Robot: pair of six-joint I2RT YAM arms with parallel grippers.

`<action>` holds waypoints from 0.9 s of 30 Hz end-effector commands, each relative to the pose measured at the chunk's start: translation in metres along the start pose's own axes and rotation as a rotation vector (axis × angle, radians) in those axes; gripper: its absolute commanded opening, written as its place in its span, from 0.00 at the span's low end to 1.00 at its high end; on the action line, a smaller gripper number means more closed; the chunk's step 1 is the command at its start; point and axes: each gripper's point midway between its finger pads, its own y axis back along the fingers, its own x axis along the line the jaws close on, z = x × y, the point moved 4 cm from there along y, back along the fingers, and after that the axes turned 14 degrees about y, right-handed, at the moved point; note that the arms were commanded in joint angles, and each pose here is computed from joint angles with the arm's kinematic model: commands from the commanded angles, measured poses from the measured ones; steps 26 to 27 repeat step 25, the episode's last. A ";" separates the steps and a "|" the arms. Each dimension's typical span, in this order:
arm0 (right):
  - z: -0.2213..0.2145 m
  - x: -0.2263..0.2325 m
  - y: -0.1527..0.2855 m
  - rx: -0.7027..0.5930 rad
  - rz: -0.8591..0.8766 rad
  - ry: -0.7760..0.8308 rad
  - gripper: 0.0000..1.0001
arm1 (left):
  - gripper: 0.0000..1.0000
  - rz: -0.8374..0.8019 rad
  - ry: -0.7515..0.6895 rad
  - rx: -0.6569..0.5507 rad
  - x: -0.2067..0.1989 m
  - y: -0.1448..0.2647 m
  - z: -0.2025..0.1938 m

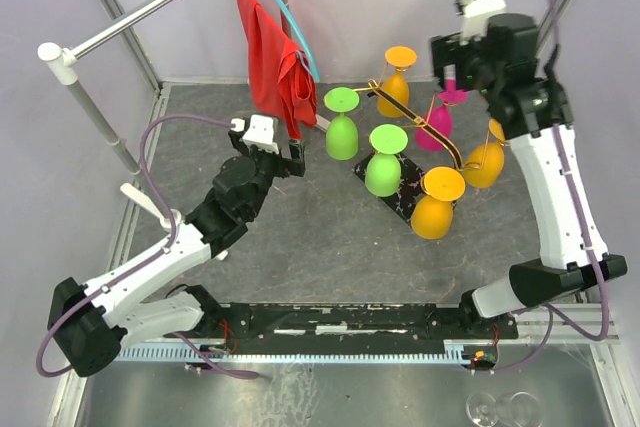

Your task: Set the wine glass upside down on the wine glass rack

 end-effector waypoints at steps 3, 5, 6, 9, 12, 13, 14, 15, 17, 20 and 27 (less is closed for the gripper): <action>-0.044 -0.067 0.003 0.034 -0.037 -0.197 1.00 | 0.99 0.094 0.060 -0.050 0.005 -0.003 0.016; -0.061 -0.078 0.005 0.054 -0.075 -0.220 1.00 | 0.99 0.121 0.066 -0.069 0.009 -0.003 0.018; -0.066 -0.083 0.007 0.058 -0.091 -0.229 1.00 | 0.99 0.121 0.067 -0.074 0.009 -0.003 0.018; -0.073 -0.091 0.011 0.055 -0.113 -0.248 1.00 | 0.99 0.117 0.057 -0.077 0.009 -0.003 0.019; -0.073 -0.092 0.010 0.048 -0.107 -0.264 1.00 | 0.99 0.115 0.052 -0.082 0.009 -0.003 0.019; -0.073 -0.092 0.009 0.047 -0.104 -0.267 1.00 | 0.99 0.116 0.050 -0.083 0.010 -0.002 0.018; -0.074 -0.092 0.008 0.046 -0.102 -0.271 1.00 | 0.99 0.115 0.050 -0.085 0.010 -0.002 0.019; -0.075 -0.092 0.008 0.048 -0.102 -0.272 1.00 | 0.99 0.114 0.050 -0.087 0.010 -0.002 0.019; -0.077 -0.091 0.007 0.050 -0.104 -0.273 1.00 | 0.99 0.115 0.049 -0.092 0.011 -0.001 0.019; -0.079 -0.092 0.007 0.053 -0.111 -0.268 1.00 | 0.99 0.113 0.052 -0.096 0.010 -0.002 0.019; -0.079 -0.092 0.009 0.045 -0.116 -0.266 1.00 | 0.99 0.124 0.058 -0.087 0.011 -0.003 0.017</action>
